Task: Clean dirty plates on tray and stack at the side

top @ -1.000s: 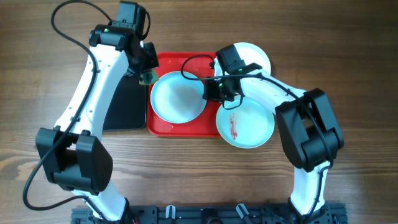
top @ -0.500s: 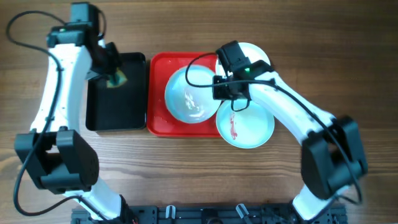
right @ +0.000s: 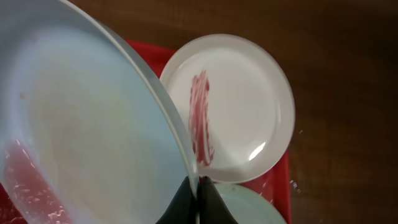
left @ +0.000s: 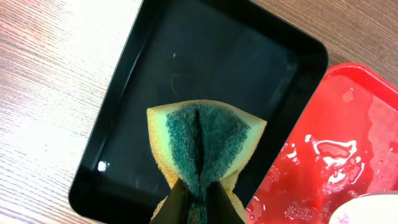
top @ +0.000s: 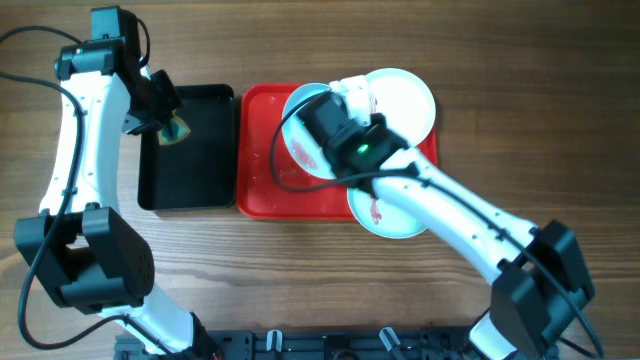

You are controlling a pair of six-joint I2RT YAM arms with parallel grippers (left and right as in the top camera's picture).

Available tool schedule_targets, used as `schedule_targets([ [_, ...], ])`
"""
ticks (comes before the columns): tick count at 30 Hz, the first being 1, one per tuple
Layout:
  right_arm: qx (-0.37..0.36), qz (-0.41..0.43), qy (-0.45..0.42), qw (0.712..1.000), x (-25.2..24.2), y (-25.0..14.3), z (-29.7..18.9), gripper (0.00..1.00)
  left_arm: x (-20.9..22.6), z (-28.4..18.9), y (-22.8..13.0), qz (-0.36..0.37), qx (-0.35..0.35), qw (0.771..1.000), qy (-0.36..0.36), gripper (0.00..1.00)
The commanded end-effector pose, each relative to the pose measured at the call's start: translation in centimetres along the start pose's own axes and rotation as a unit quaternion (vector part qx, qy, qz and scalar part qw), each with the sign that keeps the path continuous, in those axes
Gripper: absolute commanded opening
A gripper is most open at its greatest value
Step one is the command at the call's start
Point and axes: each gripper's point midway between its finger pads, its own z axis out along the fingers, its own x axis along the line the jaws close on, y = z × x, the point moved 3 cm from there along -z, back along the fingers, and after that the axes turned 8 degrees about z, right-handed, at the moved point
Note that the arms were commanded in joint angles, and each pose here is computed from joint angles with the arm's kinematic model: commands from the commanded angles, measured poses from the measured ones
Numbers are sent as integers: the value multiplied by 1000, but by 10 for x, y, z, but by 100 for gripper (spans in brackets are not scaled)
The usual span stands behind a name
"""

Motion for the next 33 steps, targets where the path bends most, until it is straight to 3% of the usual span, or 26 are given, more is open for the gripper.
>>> schedule_targets([
  [1,-119,-25,-88,989,-7,31,-34,4,-1,-1,0,10,0,1000,-3,4],
  [13,-261,-112,-206,936,11,76,-102,4,-2,-1,0,10,0,1000,-6,4],
  [22,-263,-166,-260,914,7,95,-124,4,-2,-1,0,10,0,1000,-6,4],
  [33,-265,-165,-261,913,7,98,-126,4,-3,-1,1,10,-2,1000,-7,4],
])
